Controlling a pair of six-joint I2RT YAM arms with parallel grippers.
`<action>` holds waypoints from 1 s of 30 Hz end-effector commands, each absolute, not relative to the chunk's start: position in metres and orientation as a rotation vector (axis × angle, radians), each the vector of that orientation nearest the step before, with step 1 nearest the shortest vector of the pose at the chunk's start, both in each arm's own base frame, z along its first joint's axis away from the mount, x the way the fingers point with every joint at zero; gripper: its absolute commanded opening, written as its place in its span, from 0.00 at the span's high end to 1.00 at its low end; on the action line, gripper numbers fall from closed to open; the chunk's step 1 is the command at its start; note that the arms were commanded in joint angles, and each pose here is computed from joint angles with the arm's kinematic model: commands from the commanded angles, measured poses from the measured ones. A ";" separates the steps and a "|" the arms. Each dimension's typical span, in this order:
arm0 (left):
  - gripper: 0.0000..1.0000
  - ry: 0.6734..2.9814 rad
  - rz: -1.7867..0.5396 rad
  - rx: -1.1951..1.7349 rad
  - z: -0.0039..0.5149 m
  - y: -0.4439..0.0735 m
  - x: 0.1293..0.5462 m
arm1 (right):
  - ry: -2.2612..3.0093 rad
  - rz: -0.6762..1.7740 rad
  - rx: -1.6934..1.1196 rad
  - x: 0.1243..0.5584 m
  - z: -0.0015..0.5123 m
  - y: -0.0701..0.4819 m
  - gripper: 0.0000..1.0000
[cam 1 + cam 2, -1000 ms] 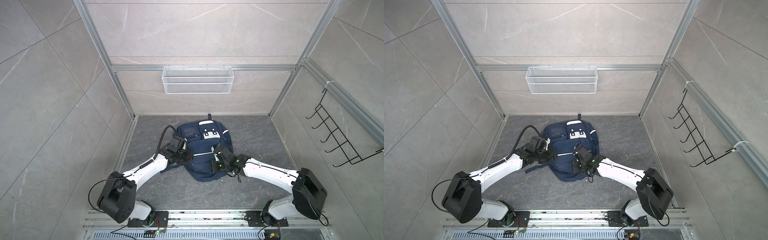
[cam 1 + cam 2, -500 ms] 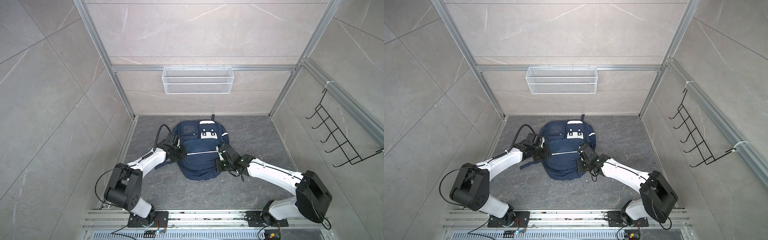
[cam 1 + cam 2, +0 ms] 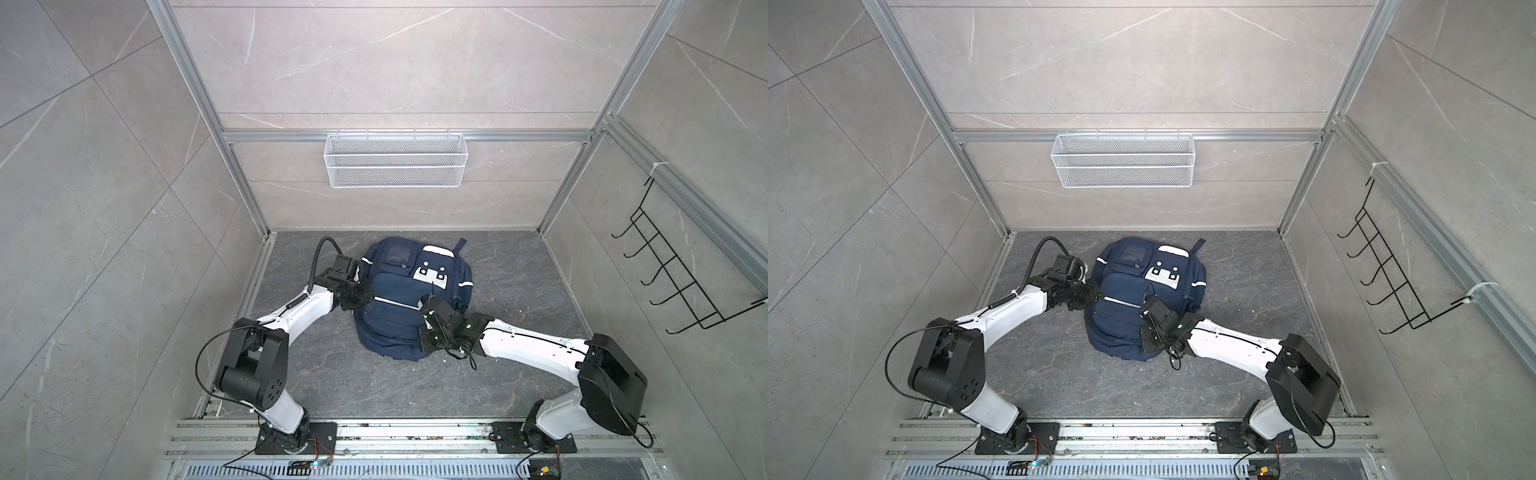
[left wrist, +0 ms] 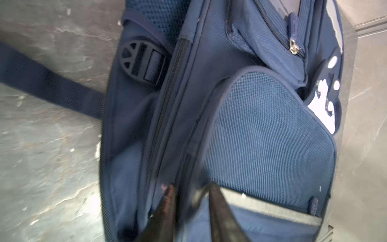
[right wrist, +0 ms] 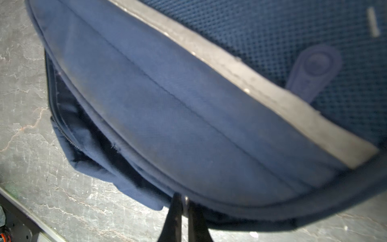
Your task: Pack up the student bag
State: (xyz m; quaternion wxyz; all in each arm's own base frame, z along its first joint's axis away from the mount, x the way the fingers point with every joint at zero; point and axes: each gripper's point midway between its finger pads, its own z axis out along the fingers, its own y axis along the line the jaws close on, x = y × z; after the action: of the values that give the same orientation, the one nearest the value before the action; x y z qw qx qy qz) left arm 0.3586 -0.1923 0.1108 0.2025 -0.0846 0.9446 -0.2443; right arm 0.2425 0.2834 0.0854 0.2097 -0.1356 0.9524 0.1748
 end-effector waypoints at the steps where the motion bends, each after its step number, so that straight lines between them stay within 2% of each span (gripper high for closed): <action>1: 0.67 2.554 -0.688 -0.258 0.137 -0.183 0.352 | 2.640 0.549 -0.424 0.238 0.093 0.304 1.00; 8: 0.54 2.535 -0.698 -0.278 0.150 -0.169 0.319 | 2.627 0.579 -0.448 0.234 0.097 0.313 1.00; 14: 0.44 2.473 -0.854 -0.353 0.153 -0.181 0.297 | 2.610 0.658 -0.474 0.230 0.101 0.333 1.00; 21: 0.43 2.497 -0.921 -0.332 0.142 -0.208 0.283 | 2.596 0.686 -0.533 0.226 0.106 0.359 1.00; 30: 0.44 2.522 -0.947 -0.320 0.130 -0.230 0.291 | 2.571 0.703 -0.600 0.219 0.118 0.378 1.00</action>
State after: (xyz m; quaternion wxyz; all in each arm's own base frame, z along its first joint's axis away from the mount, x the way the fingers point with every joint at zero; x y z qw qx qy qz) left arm 0.2797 -0.2188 0.1150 0.2002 -0.1147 0.9201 -0.3164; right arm 0.2242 0.3634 0.1015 0.2003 -0.2006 0.9313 0.2289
